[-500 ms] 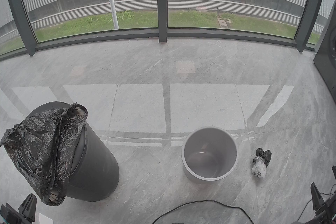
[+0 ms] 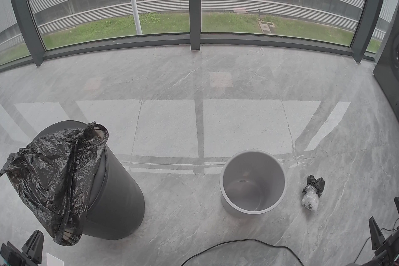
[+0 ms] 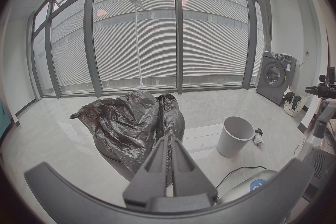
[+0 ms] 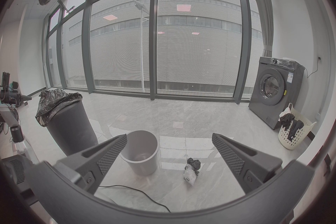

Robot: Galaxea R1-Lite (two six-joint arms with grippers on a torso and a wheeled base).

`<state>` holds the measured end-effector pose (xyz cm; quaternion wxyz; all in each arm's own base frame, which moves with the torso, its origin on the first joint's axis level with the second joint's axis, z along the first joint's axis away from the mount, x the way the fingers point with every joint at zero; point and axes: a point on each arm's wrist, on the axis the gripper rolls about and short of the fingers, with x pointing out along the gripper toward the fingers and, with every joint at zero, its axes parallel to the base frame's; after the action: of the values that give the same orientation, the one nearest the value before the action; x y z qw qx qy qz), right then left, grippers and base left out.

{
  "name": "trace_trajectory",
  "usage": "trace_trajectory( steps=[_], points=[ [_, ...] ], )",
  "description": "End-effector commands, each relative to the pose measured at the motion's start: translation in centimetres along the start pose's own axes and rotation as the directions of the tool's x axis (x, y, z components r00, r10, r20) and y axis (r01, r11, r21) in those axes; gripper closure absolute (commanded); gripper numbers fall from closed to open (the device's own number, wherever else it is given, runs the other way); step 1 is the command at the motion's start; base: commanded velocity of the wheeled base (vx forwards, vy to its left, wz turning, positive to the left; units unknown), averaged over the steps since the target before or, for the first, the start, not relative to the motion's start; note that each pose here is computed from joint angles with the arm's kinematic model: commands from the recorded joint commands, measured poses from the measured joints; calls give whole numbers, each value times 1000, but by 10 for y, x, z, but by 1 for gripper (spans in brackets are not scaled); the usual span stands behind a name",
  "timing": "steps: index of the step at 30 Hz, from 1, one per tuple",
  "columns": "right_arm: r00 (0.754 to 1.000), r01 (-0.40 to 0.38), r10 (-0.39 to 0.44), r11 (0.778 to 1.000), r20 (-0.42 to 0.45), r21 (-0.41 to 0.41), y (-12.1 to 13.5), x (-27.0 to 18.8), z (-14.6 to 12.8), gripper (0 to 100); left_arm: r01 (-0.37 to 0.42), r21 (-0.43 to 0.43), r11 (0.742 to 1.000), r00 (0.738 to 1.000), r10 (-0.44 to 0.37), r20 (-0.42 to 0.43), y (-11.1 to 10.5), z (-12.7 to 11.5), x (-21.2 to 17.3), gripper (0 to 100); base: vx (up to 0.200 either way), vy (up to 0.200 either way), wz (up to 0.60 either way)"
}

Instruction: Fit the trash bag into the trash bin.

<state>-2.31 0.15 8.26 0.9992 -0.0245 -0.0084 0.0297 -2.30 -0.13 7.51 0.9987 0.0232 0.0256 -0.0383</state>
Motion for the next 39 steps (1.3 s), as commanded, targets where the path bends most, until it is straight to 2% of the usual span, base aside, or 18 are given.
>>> trace_trajectory(
  steps=[1,13,18,22,24,26,29,32,39],
  points=[
    [1000,1,-1,1000,17,-2,0,-1,0,0,0,1,1000,1000,0,5,0,-4,0,100,0,0,0],
    [1000,5,-5,1000,17,-6,0,-1,0,0,0,1,1000,1000,0,4,0,-4,0,100,0,0,0],
    [1000,2,-2,1000,14,-8,0,-1,0,0,16,-15,1000,999,-17,-35,0,-2,2,100,0,0,0],
    [1000,8,-8,1000,16,5,0,-1,0,0,32,14,999,999,-32,-30,0,-2,2,100,0,0,0],
    [1000,10,-10,1000,16,15,0,-1,0,0,79,71,994,997,-78,-24,-1,-2,2,100,0,0,0],
    [1000,10,-10,1000,16,15,0,-1,0,0,73,45,996,997,-72,-28,-1,-2,2,100,0,0,0],
    [1000,11,-12,1000,18,23,0,-1,0,0,73,51,996,997,-71,-42,-1,-2,2,100,0,0,0],
    [1000,9,-10,1000,16,29,0,-1,0,0,60,54,997,998,-60,-1,-1,-3,-1,100,0,0,0],
    [1000,10,-10,1000,16,28,0,-1,0,0,48,33,998,999,-48,-3,-1,-3,-1,100,0,200,0]
  ],
)
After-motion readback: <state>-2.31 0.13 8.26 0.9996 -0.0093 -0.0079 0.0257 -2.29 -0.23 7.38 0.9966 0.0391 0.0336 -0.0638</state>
